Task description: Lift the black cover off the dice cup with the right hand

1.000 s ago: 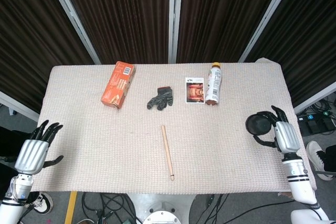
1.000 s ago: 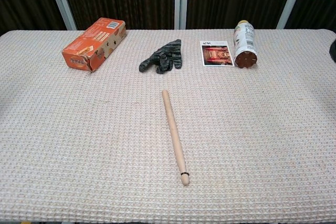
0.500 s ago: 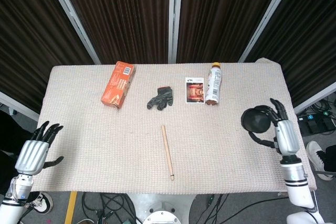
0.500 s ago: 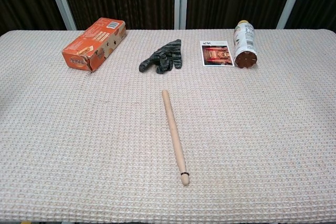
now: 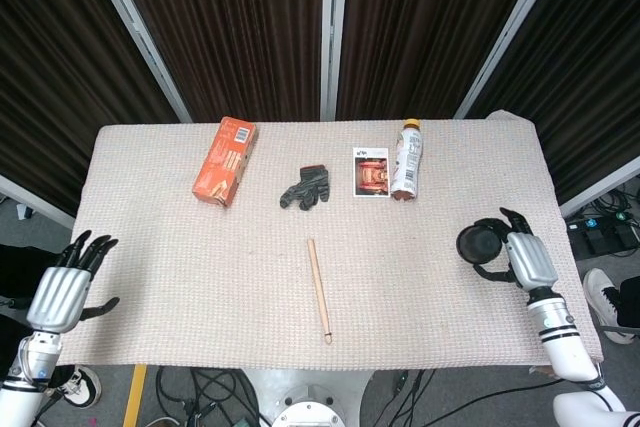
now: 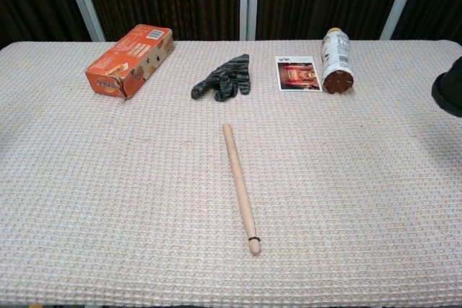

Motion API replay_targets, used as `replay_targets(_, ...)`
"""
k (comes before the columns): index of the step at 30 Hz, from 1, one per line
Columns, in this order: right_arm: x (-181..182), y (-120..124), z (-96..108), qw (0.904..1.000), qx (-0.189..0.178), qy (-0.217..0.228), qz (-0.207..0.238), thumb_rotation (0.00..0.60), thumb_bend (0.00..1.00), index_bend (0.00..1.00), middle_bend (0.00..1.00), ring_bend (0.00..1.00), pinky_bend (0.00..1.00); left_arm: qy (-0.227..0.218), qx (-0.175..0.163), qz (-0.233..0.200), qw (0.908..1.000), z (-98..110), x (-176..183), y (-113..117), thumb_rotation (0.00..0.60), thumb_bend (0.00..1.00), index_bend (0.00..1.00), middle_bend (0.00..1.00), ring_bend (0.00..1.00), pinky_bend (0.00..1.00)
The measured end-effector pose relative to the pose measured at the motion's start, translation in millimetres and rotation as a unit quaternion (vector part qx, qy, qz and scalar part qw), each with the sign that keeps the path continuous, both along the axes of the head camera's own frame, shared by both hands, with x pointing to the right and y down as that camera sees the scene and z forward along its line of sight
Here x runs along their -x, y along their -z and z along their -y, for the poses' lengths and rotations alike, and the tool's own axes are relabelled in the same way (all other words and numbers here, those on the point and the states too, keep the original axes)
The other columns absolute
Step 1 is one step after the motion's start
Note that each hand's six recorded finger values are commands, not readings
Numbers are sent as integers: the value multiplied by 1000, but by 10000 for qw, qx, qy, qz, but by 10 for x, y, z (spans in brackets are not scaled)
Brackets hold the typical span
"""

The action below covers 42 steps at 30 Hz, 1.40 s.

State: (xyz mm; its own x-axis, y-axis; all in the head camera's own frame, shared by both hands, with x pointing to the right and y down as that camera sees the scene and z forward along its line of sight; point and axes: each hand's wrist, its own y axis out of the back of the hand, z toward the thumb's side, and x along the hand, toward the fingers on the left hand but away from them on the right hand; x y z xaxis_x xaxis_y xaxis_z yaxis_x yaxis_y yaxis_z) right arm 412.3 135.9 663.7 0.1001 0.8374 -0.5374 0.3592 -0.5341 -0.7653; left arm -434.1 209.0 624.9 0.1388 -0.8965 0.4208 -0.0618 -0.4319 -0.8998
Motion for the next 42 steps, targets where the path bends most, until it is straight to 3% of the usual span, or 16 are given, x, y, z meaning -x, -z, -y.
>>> replay_targets(5, 248, -156, 15, 9983, 519, 247, 15, 600, 173, 343, 389, 40, 0, 23, 14, -15, 10000, -8, 27, -9, 600, 124, 134, 119, 0, 180)
replay_targets(9, 1079, -360, 115, 9922, 690, 917, 481, 600, 174, 343, 388, 41, 0, 68, -28, -34, 10000, 7, 62, 18, 600, 123, 134, 118, 0, 180)
replay_targets(13, 1752, -346, 213, 9848, 501, 1490, 734, 600, 173, 345, 389, 41, 0, 93, -102, -28, 9999, 29, 96, 66, 600, 123, 134, 118, 0, 180)
replay_targets(16, 1579, -317, 267, 9895, 359, 1322, 459, 600, 173, 345, 389, 41, 0, 100, -44, -14, 9999, 23, 111, 41, 600, 123, 134, 118, 0, 180)
replay_targets(21, 640, -305, 284, 9979, 577, 273, -94, 600, 176, 344, 389, 41, 0, 52, 51, -57, 10000, -4, 55, -42, 600, 123, 134, 118, 0, 180)
replay_targets(24, 547, -291, 306, 9977, 660, 167, -62, 600, 176, 345, 389, 41, 0, -10, 44, -66, 10000, -14, 9, -56, 600, 123, 134, 118, 0, 180)
replay_targets(26, 774, -335, 307, 9966, 697, 432, 73, 600, 176, 345, 389, 41, 0, -23, 17, -32, 10000, -9, 10, -42, 600, 123, 134, 118, 0, 180)
replay_targets(29, 1415, -419, 270, 9906, 711, 1092, 423, 600, 174, 347, 389, 46, 0, 43, -22, -5, 10000, 21, 40, -7, 600, 123, 134, 118, 0, 180)
replay_targets(31, 1882, -417, 208, 9838, 635, 1542, 665, 600, 174, 348, 389, 48, 0, 73, -61, 0, 10000, 52, 47, 21, 600, 124, 134, 118, 0, 180)
replay_targets(33, 2130, -367, 160, 9798, 506, 1779, 763, 600, 173, 348, 389, 50, 0, 68, -78, -6, 9999, 71, 39, 27, 600, 124, 134, 118, 0, 180)
replay_targets(35, 2084, -321, 187, 9815, 384, 1747, 685, 600, 172, 348, 389, 50, 0, 55, -42, -18, 10000, 63, 26, 3, 600, 124, 134, 118, 0, 180)
replay_targets(37, 1797, -258, 270, 9871, 261, 1517, 450, 600, 174, 347, 389, 50, 0, 33, 23, -18, 10000, 39, 14, -35, 600, 123, 134, 118, 0, 180)
replay_targets(42, 767, -47, 402, 9974, 160, 687, -158, 600, 174, 346, 396, 50, 0, 17, 91, -28, 10000, 8, 2, -87, 600, 123, 134, 119, 0, 180)
